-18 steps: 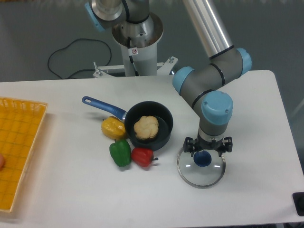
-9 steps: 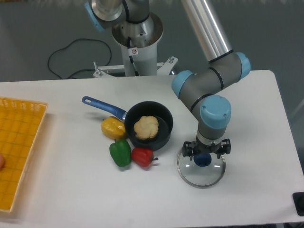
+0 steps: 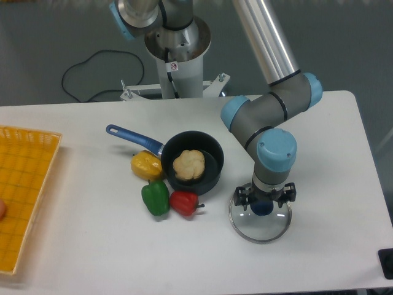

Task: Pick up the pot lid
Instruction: 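Close the gripper on the blue knob of the glass lid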

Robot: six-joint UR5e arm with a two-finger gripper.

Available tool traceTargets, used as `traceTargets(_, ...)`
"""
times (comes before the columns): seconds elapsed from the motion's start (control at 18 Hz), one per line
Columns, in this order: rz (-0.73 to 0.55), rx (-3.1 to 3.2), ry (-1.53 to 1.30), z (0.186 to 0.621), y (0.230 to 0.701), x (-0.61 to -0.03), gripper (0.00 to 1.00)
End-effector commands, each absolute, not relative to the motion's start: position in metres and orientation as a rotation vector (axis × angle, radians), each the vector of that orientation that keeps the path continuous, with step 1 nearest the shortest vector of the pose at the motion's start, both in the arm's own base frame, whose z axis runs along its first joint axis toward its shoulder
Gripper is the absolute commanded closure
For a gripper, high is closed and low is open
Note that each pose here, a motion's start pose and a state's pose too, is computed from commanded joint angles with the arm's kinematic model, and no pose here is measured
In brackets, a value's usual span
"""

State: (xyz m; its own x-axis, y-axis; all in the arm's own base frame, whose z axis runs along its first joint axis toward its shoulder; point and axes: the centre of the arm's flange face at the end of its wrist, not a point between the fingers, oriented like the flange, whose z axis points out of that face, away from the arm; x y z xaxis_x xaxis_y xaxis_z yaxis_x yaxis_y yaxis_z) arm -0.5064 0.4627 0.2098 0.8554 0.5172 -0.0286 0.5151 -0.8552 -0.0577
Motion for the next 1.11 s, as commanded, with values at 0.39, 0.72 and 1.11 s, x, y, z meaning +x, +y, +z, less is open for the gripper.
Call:
traceTargets(0.39, 0.066, -2.971, -0.857, 0.2098, 0.4627, -0.5064, 0.24)
traceTargets(0.72, 0.066, -2.969, -0.866, 0.2098, 0.4627, -0.5064, 0.34)
traceTargets(1.11, 0.073, -2.957, -0.885, 0.2150, 0.4625, -0.5061, 0.45)
